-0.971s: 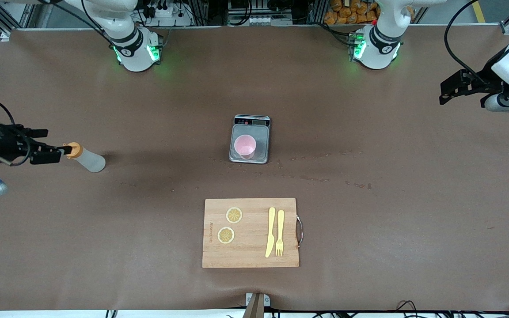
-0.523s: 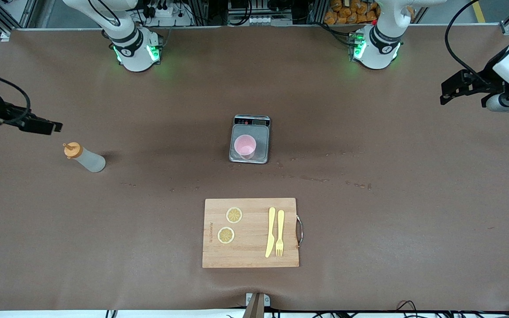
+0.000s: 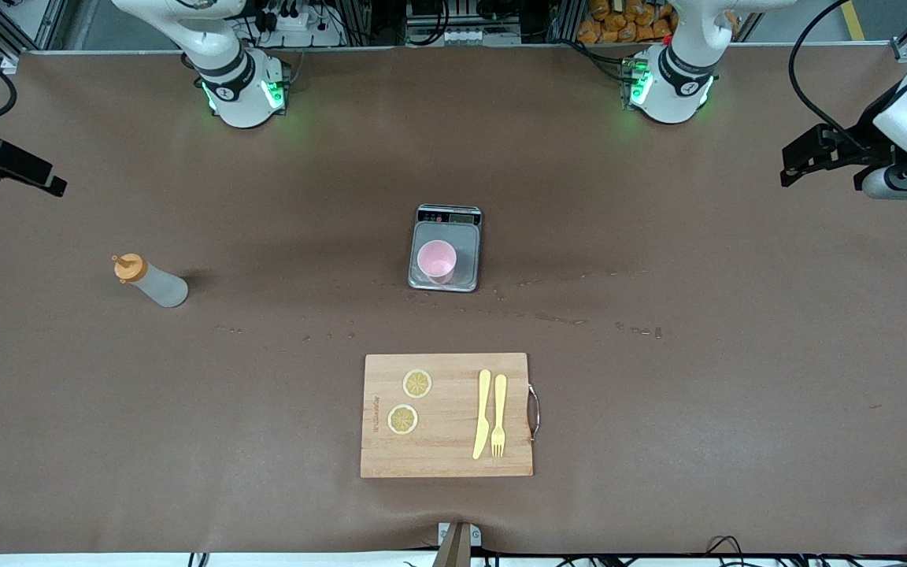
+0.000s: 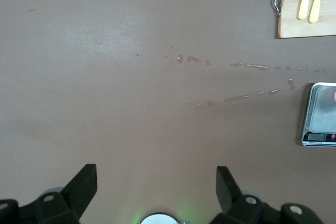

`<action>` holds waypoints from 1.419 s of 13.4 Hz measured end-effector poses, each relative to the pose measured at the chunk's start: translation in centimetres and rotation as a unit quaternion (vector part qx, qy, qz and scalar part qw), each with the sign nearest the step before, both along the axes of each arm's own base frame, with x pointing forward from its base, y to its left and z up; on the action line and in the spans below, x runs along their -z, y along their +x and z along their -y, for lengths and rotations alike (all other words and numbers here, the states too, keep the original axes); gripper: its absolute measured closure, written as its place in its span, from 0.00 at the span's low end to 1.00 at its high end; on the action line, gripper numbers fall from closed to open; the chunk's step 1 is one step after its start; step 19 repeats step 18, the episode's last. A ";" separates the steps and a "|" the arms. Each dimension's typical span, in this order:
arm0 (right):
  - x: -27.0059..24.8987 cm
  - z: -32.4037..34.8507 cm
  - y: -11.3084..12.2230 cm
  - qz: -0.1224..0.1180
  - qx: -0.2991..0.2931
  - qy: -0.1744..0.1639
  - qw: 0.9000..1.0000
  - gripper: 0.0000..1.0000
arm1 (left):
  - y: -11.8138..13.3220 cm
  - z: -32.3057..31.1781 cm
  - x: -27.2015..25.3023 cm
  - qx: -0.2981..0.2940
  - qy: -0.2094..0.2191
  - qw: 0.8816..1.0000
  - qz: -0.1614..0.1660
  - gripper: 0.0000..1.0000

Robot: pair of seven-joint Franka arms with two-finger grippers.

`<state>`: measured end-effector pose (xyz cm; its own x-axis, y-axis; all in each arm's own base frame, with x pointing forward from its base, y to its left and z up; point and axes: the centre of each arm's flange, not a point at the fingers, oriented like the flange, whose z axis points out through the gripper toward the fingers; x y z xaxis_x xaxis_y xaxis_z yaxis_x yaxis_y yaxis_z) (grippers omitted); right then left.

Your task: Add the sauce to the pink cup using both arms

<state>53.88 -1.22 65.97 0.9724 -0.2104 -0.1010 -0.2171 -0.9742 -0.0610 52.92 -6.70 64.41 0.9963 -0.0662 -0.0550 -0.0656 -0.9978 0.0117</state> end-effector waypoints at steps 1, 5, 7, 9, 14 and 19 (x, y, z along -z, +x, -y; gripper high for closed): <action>0.2 0.0 0.1 0.004 -0.001 -0.003 1.000 0.00 | 0.0 0.0 0.0 0.000 0.000 1.000 0.000 0.00; 0.9 0.2 0.7 0.012 0.001 -0.011 1.000 0.00 | 0.0 0.0 0.0 0.000 0.000 1.000 0.000 0.00; 1.0 0.1 0.9 0.017 -0.017 -0.025 0.999 0.00 | 0.0 0.1 -0.1 0.001 0.000 1.000 0.001 0.00; 0.9 -0.9 1.1 0.026 -0.050 -0.038 0.998 0.00 | -0.1 0.2 -0.1 0.002 0.000 1.000 0.001 0.00; 0.7 -1.4 1.3 0.038 -0.083 -0.037 0.995 0.00 | -0.1 0.3 -0.1 0.003 0.000 1.000 0.001 0.00; 0.7 -1.4 1.4 0.039 -0.085 -0.037 0.995 0.00 | -0.1 0.3 -0.1 0.003 0.000 1.000 0.001 0.00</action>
